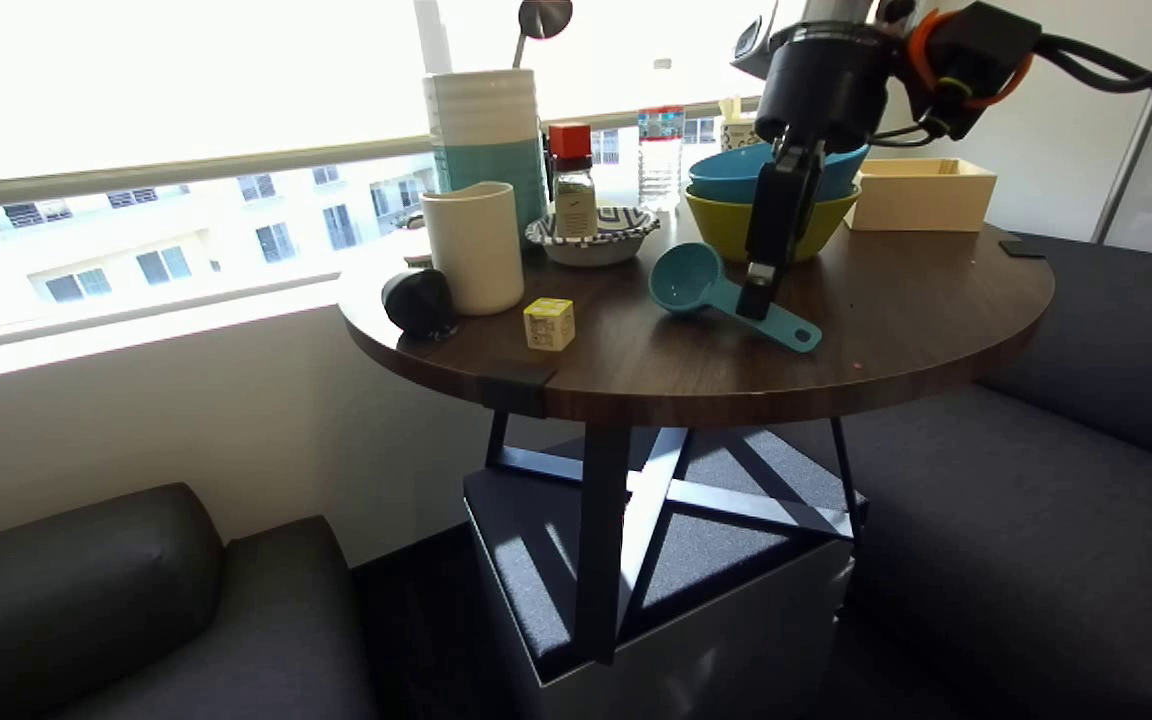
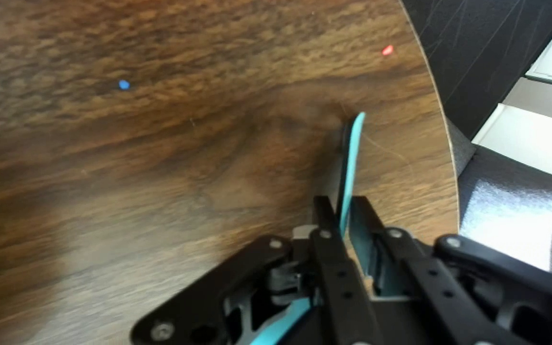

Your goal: Turn the scoop upside down

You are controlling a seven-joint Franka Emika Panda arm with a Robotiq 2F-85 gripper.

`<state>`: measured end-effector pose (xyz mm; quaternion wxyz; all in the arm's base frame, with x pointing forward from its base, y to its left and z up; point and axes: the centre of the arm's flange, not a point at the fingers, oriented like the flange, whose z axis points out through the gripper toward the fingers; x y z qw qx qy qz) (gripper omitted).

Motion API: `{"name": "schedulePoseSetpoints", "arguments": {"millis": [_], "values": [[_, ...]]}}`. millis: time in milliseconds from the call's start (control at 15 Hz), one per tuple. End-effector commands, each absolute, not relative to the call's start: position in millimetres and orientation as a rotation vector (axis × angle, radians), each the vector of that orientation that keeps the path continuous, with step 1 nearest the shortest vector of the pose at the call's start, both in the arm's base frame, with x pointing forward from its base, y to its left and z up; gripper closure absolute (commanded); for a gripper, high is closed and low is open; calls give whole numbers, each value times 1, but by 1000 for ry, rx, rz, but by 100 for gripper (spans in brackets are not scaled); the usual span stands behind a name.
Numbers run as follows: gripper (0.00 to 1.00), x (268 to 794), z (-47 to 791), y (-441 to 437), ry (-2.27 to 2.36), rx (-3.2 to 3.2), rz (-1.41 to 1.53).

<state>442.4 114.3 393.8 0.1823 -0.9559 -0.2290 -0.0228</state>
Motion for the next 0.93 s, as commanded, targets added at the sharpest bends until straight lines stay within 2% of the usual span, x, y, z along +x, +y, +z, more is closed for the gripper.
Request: {"name": "schedulePoseSetpoints", "arguments": {"millis": [0,333,867], "values": [[100,442,400,118,-638,-2727,-89],[98,438,419,125,-640,-2782,-167],[98,423,457,156,-638,-3125,-476]]}}
